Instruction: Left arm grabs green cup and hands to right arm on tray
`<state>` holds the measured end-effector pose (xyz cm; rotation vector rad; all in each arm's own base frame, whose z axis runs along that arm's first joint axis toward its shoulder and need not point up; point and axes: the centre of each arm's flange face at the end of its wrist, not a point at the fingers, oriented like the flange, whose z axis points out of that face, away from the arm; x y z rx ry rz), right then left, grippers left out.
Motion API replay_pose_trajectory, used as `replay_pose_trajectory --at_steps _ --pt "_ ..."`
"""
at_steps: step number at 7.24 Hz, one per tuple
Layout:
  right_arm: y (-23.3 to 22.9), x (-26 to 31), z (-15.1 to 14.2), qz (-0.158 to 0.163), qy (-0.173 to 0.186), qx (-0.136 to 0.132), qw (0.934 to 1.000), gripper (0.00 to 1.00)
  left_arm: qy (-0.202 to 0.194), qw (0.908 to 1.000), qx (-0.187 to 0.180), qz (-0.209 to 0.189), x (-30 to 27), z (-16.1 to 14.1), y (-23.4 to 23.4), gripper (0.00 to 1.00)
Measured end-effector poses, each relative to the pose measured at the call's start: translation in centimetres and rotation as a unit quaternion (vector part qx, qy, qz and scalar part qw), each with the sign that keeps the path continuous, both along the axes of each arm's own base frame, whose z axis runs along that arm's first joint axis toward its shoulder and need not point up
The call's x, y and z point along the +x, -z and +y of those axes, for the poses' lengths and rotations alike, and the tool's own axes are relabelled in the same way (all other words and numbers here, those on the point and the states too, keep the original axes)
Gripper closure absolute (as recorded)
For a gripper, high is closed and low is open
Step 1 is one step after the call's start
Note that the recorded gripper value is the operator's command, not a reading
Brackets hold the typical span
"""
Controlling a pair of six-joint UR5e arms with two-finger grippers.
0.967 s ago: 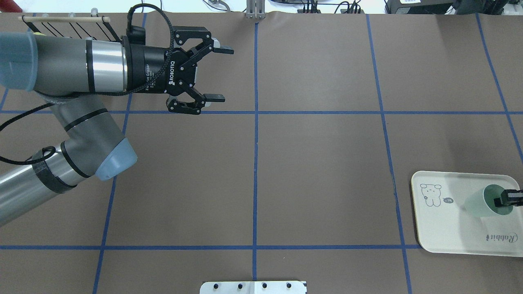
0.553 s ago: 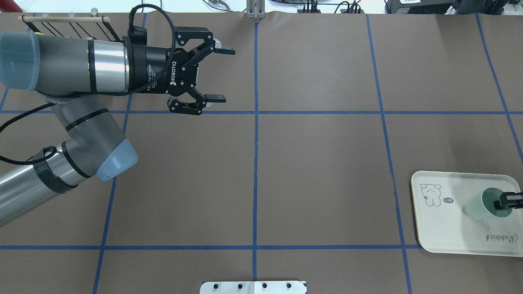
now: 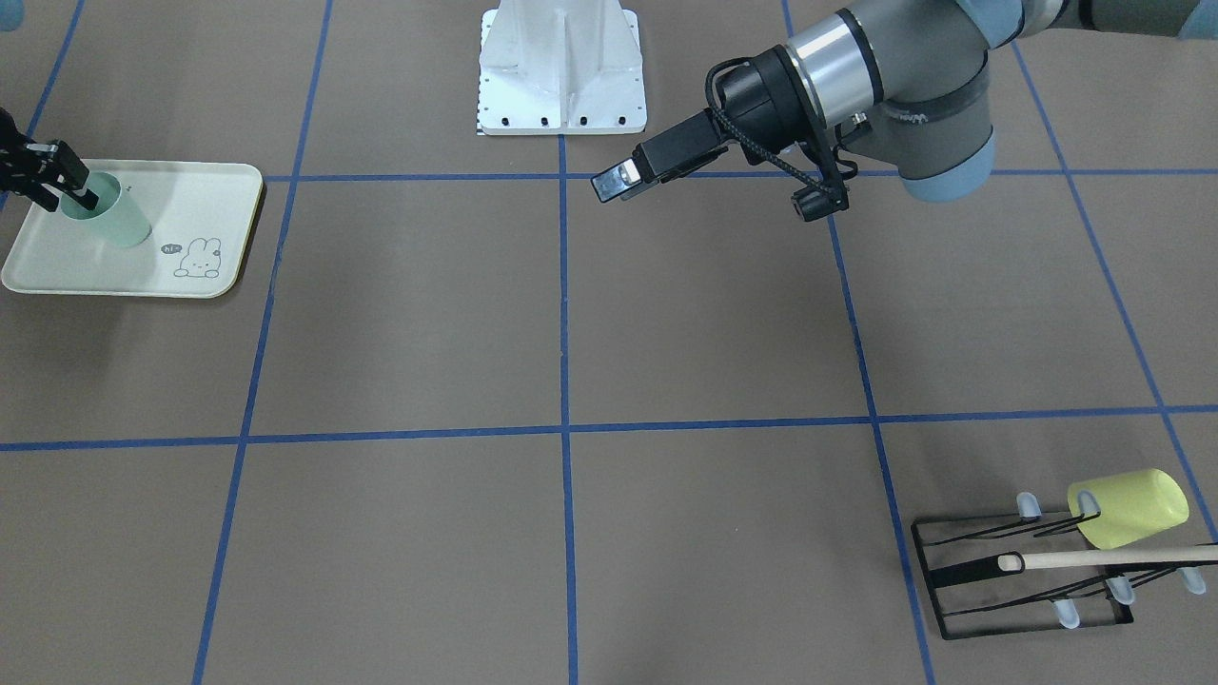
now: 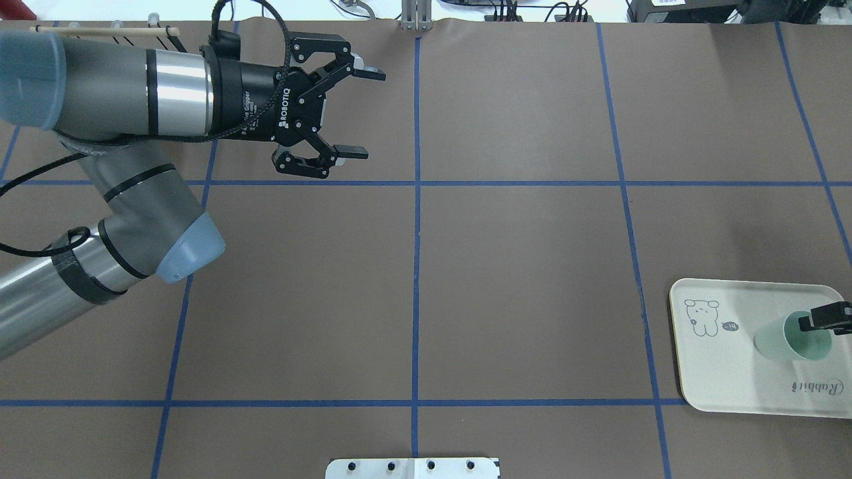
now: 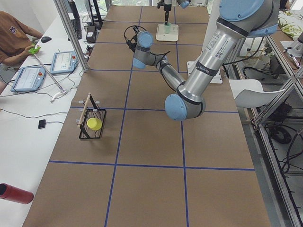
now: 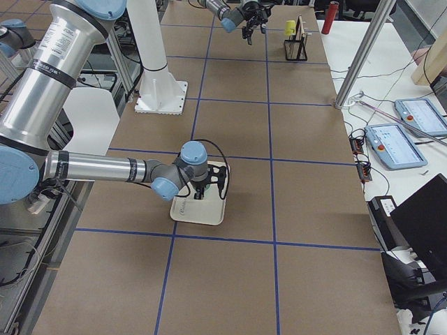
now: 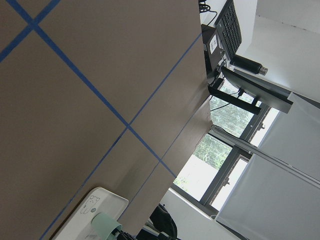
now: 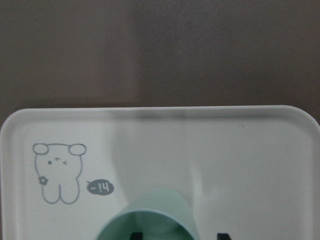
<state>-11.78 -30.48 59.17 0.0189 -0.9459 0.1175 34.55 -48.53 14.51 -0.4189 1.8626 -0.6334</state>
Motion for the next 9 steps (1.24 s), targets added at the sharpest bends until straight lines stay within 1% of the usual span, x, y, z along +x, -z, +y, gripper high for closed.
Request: replay_pose_trajectory --at_steps 1,2,3,4,5,6,7,8,9 --pt "1.1 2.8 -0.8 -0.019 -0.025 0.012 0.9995 0.0 0.01 0.9994 0.02 -0.026 -1.9 -1.2 -0.3 0.0" --pt "1.6 5.4 -1.5 -0.029 -0.044 0.029 0.9982 0.0 0.034 0.997 0.043 -0.055 -4.8 -2.8 -1.6 0.0" --pt "1.8 7.2 -2.3 -0.031 -0.06 0.037 0.997 0.0 0.067 0.9908 0.071 -0.094 -8.7 -4.6 -4.6 0.0" --pt "2.0 8.5 -3.3 -0.027 -0.069 0.041 0.9964 0.0 0.098 0.9795 0.097 -0.147 -13.3 -6.3 -8.6 0.0" --pt "1.9 9.3 -4.4 -0.018 -0.07 0.045 0.9964 0.0 0.122 0.9654 0.112 -0.202 -17.3 -7.6 -12.1 0.0" --pt "2.2 9.9 -5.8 -0.007 -0.066 0.051 0.9965 0.0 0.138 0.9474 0.132 -0.257 -20.6 -8.3 -15.5 0.0" --pt "2.8 10.3 -7.4 0.001 -0.062 0.056 0.9965 0.0 0.144 0.922 0.168 -0.318 -23.5 -8.4 -19.0 0.0" --pt "3.4 10.5 -8.6 0.005 -0.06 0.06 0.9964 0.0 0.138 0.8907 0.211 -0.379 -26.1 -8.3 -22.2 0.0" --pt "3.8 10.3 -9.2 0.008 -0.057 0.063 0.9964 0.0 0.123 0.8551 0.256 -0.434 -28.2 -7.8 -25.0 0.0"
